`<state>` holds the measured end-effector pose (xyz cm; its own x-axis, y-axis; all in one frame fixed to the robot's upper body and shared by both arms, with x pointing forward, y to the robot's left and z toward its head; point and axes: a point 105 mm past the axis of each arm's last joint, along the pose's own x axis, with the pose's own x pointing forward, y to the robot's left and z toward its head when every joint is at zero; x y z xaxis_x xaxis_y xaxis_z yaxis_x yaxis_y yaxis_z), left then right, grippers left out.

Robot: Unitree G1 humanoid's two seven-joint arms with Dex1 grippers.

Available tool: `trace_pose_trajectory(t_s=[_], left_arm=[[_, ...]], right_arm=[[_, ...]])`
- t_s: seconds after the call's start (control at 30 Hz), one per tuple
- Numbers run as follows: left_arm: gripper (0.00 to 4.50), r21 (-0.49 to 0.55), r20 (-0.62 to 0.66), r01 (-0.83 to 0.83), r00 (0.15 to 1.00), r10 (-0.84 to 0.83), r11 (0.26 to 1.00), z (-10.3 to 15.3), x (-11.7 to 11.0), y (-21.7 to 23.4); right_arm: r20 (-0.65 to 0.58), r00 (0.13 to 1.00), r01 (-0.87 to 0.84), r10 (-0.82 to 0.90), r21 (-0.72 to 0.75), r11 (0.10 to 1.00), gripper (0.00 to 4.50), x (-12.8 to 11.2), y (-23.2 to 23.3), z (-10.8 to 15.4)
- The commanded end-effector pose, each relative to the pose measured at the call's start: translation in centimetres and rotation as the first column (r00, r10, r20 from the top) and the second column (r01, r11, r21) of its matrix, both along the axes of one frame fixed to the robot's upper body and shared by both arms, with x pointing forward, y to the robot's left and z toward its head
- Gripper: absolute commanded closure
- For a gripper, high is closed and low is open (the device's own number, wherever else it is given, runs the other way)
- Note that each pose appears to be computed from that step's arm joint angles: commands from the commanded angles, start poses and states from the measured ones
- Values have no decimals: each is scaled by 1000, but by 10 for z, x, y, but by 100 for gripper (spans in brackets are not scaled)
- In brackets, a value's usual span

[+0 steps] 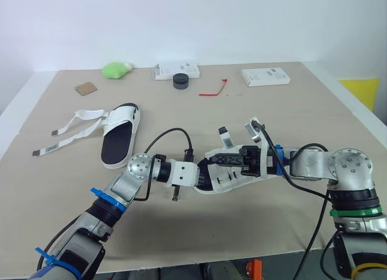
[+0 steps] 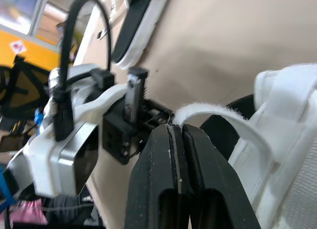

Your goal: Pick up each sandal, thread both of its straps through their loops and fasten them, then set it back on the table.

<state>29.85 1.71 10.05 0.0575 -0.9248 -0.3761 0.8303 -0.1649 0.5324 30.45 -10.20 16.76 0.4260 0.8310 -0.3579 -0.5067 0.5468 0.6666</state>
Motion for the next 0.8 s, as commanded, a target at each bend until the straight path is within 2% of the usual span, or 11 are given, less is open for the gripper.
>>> trace_pose_trajectory(t_s=[0.03, 0.17, 0.33, 0.47, 0.5, 0.53, 0.6, 0.67, 0.73, 0.77, 0.8], left_arm=[[450, 104, -80, -13, 997, 21, 995, -30, -4, 8], [450, 105, -81, -14, 996, 23, 994, -30, -4, 9], [450, 105, -82, -12, 996, 21, 994, -30, -5, 9], [450, 103, -83, -12, 996, 20, 995, -30, -5, 8], [450, 102, -83, -11, 996, 20, 995, -30, -5, 8], [450, 102, -83, -11, 996, 20, 995, -30, -5, 8], [450, 101, -83, -13, 996, 22, 995, -30, -5, 8], [450, 101, -84, -16, 996, 25, 995, -30, -5, 8], [450, 103, -84, -18, 996, 26, 995, -31, -5, 9], [450, 103, -85, -18, 996, 26, 995, -31, -5, 9], [450, 103, -85, -18, 996, 26, 995, -31, -5, 9]], right_arm=[[6, 992, 129, -129, 36, 991, 442, 21, -12, 11], [10, 987, 163, -163, 34, 986, 442, 27, -14, 14], [-77, 992, 94, -100, -80, 992, 442, 17, -6, -17], [-136, 981, 118, -137, -143, 983, 442, 20, -10, -39], [-141, 979, 124, -146, -151, 981, 372, 21, -12, -41], [-143, 977, 135, -158, -156, 978, 356, 23, -14, -42], [-135, 970, 179, -201, -155, 971, 281, 30, -20, -41], [-104, 952, 274, -288, -133, 952, 242, 44, -30, -34], [-94, 939, 318, -330, -122, 940, 148, 52, -35, -30], [-83, 933, 341, -350, -108, 934, 117, 56, -36, -26], [-78, 930, 353, -360, -90, 931, 60, 58, -36, -22]])
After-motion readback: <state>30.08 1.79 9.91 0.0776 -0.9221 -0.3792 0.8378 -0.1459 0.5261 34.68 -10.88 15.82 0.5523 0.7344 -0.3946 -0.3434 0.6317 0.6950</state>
